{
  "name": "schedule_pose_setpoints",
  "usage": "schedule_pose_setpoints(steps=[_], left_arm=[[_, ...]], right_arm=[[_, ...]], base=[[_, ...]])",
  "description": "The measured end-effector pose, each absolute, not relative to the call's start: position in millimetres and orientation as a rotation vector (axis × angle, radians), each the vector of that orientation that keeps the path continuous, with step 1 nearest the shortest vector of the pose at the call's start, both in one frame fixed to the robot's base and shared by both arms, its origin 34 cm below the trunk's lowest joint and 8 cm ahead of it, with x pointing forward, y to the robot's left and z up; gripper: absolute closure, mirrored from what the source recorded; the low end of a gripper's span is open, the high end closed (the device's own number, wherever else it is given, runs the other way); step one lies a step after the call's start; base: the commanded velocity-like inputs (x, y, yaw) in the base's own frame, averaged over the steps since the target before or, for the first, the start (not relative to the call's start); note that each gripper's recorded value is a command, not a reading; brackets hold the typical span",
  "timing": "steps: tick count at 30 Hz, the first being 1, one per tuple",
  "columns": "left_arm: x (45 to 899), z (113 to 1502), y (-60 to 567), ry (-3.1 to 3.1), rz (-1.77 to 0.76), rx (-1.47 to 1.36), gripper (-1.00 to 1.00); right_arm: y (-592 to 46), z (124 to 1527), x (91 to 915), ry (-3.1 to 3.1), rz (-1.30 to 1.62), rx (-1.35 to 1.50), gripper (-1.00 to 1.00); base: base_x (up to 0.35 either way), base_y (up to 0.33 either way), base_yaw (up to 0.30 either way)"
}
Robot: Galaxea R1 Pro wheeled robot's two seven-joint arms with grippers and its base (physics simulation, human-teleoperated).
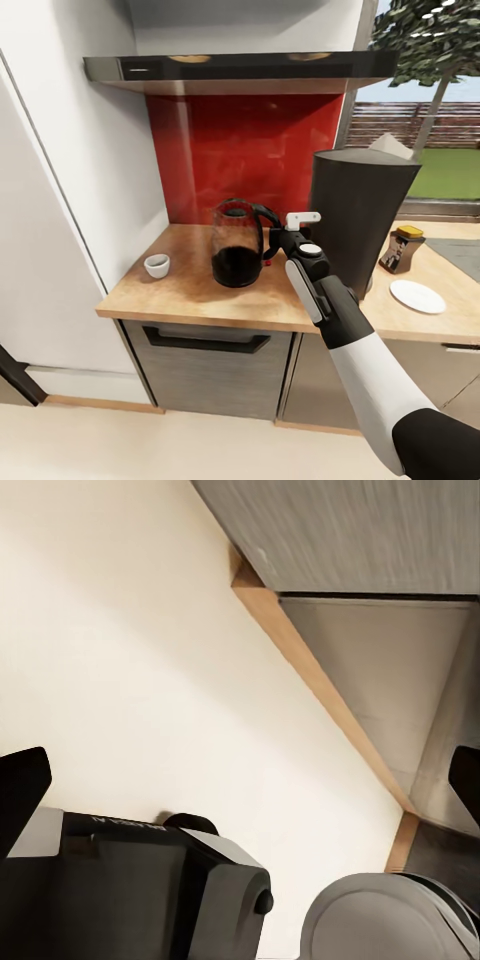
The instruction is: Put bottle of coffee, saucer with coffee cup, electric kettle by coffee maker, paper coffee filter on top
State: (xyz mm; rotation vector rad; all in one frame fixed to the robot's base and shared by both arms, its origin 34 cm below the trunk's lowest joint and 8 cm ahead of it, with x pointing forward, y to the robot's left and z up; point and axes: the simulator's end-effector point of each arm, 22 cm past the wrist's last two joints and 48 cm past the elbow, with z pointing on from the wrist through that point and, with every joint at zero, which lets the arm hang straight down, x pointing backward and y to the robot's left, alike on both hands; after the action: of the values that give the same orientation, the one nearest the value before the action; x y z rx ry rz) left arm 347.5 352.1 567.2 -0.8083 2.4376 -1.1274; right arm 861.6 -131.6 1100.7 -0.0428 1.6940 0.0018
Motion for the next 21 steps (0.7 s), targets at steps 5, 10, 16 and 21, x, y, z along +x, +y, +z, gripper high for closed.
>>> schedule_pose_setpoints(steps=[5, 10, 16, 21], left_arm=[[347.6, 567.2, 352.2, 2.437, -1.127, -0.807, -1.00], [347.6, 567.2, 352.2, 2.437, -1.127, -0.807, -1.00], [347.5, 567.2, 352.2, 2.437, -1.127, -0.807, -1.00], [347.5, 567.2, 352.2, 2.437, -1.127, -0.807, -1.00]], right_arm=[[-132.0, 1100.4, 861.9, 1.695, 0.001, -0.042, 1.00], [-131.6, 1101.5, 861.7, 1.692, 0.004, -0.042, 1.00], [-134.3, 1102.9, 861.2, 1.689, -0.005, -0.034, 1.00], [-149.9, 1102.8, 860.7, 1.689, -0.066, 0.020, 1.00]], base=[[-0.069, 0.065, -0.053], [-0.163, 0.213, -0.008], [-0.072, 0.104, -0.001], [-0.006, 0.008, 0.000]])
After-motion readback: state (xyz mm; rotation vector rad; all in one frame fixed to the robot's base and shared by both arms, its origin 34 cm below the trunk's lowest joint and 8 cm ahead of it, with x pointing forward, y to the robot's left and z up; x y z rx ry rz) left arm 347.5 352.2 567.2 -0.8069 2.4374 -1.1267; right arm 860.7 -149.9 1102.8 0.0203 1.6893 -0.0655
